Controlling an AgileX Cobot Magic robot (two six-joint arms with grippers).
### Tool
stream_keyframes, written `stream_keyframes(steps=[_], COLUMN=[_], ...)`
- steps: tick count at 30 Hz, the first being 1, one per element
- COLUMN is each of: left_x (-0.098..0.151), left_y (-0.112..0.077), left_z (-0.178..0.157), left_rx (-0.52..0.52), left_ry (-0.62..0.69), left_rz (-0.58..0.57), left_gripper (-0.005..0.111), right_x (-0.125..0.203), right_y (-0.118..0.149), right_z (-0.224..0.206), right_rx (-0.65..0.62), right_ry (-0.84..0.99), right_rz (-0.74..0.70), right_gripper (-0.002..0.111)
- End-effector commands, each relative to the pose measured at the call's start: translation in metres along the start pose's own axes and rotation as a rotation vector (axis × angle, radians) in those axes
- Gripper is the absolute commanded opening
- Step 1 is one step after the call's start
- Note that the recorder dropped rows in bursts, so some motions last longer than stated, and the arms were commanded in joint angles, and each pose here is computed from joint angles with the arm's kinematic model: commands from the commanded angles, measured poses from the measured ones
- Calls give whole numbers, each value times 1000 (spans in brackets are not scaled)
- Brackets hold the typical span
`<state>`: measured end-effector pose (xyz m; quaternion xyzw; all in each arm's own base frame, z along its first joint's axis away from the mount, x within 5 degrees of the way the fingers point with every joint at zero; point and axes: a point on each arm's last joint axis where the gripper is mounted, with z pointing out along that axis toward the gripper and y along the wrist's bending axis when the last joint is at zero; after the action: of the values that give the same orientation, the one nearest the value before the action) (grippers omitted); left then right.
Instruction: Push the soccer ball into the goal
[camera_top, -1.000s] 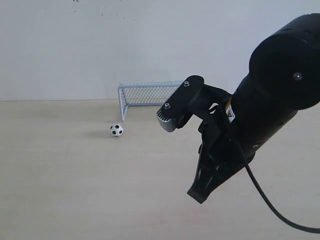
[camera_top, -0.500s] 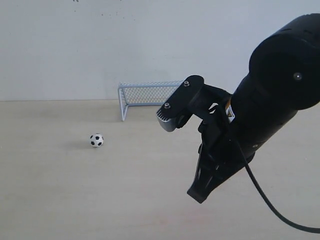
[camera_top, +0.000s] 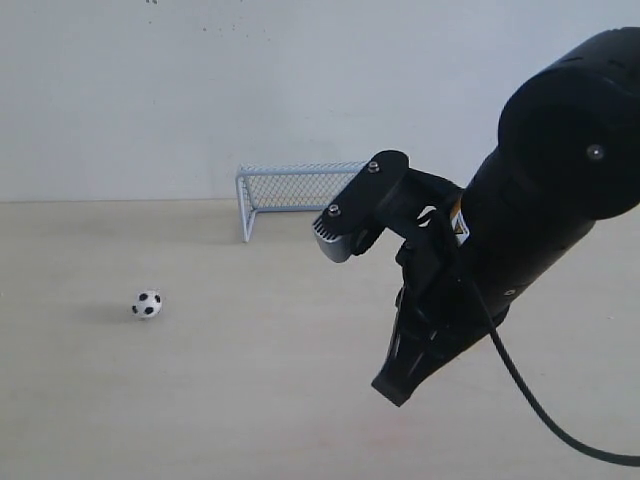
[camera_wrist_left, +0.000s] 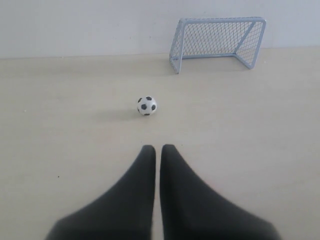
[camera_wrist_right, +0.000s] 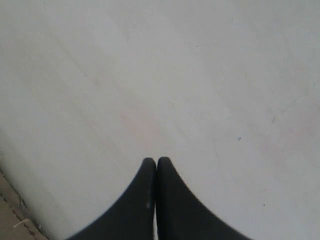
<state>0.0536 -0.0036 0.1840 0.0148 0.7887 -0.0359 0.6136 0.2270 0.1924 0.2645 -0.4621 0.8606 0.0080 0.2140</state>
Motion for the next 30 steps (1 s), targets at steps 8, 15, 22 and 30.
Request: stream_keyframes(steps=[8,15,22,30], left_x=[0,0,0,0], left_y=[0,0,0,0], left_z=[0,0,0,0], left_rx=[-2,-2,-2,-2], left_ry=[-6,-6,-6,-6], left_rz=[-2,-2,-2,-2], left_gripper=[4,4,4,4], right_x=[31,94,174,232], right_y=[15,3,-3,24], right_z=[-4,-19,-38,-47], right_rx=[68,119,270,486], right_ry=[-593,-766,-884,-1122], right_rz=[101,398,756,801], right_gripper=[0,0,0,0])
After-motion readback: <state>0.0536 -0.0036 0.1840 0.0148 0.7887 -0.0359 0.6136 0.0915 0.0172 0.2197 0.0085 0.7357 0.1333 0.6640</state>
